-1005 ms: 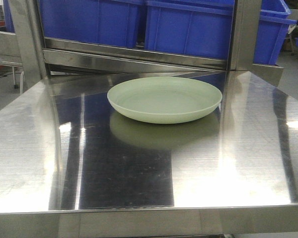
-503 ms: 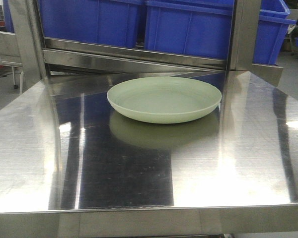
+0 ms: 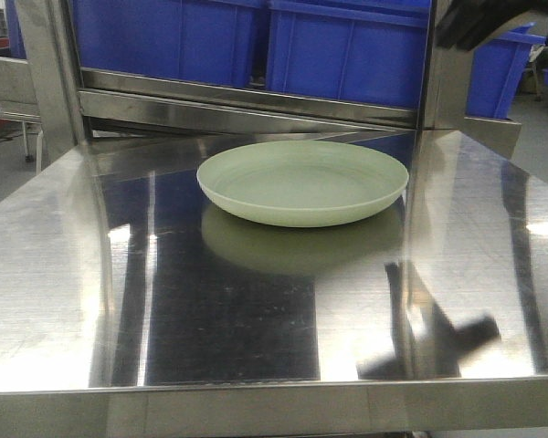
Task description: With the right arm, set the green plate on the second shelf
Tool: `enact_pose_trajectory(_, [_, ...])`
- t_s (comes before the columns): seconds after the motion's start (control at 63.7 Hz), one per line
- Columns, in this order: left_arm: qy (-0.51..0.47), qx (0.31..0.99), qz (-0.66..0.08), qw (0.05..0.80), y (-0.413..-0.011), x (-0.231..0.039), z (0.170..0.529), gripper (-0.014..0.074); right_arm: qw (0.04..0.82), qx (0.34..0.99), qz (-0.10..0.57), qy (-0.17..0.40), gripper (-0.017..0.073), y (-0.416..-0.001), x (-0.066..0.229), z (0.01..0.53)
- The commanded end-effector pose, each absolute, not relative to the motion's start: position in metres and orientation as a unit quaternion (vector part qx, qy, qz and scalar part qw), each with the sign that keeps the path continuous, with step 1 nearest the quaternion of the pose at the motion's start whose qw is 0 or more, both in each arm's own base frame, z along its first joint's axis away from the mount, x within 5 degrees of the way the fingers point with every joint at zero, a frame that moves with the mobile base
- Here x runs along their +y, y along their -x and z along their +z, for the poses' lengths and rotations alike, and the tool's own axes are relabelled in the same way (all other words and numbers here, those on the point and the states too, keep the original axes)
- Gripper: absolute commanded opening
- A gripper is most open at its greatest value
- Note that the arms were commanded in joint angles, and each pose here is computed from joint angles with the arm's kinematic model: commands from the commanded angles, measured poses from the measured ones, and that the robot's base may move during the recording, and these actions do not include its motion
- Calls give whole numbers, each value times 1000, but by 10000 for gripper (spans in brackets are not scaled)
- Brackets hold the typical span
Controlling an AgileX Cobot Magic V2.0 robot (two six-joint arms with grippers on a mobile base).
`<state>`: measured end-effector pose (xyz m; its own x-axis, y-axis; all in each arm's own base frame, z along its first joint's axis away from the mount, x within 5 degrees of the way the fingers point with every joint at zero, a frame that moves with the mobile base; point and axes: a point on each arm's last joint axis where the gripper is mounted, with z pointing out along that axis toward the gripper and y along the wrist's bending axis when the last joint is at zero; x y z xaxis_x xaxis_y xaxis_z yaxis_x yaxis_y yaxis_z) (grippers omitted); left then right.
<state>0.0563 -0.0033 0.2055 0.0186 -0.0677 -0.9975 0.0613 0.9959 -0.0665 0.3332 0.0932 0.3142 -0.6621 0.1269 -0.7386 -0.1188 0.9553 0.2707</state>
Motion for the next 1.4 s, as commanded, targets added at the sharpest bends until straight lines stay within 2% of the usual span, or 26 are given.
enact_pose_trajectory(0.0, [4,678,-50,734,-56,-4,200,131,439,884,163,-8,38,-350,98,330])
enact_pose_trajectory(0.079, [4,678,-50,734,-56,-4,200,131,422,892,160,-7,94,-362,102,319])
enact_pose_trajectory(0.204, [4,678,-50,734,-56,-4,200,131,402,902,154,-8,298,-378,106,301])
enact_pose_trajectory(0.283, [4,678,-50,734,-56,-4,200,131,397,905,152,-10,377,-384,107,291])
enact_pose_trajectory(0.99, [4,678,-50,734,-56,-4,200,131,375,916,140,-16,377,-410,113,236])
enact_pose_trajectory(1.115, [4,678,-50,734,-56,-4,200,131,375,916,140,-14,319,-410,115,235])
enact_pose_trajectory(1.335, [4,678,-50,734,-56,-4,200,131,370,918,140,-14,29,-411,115,233])
enact_pose_trajectory(1.382, [4,678,-50,734,-56,-4,200,131,367,919,140,-13,23,-412,116,234])
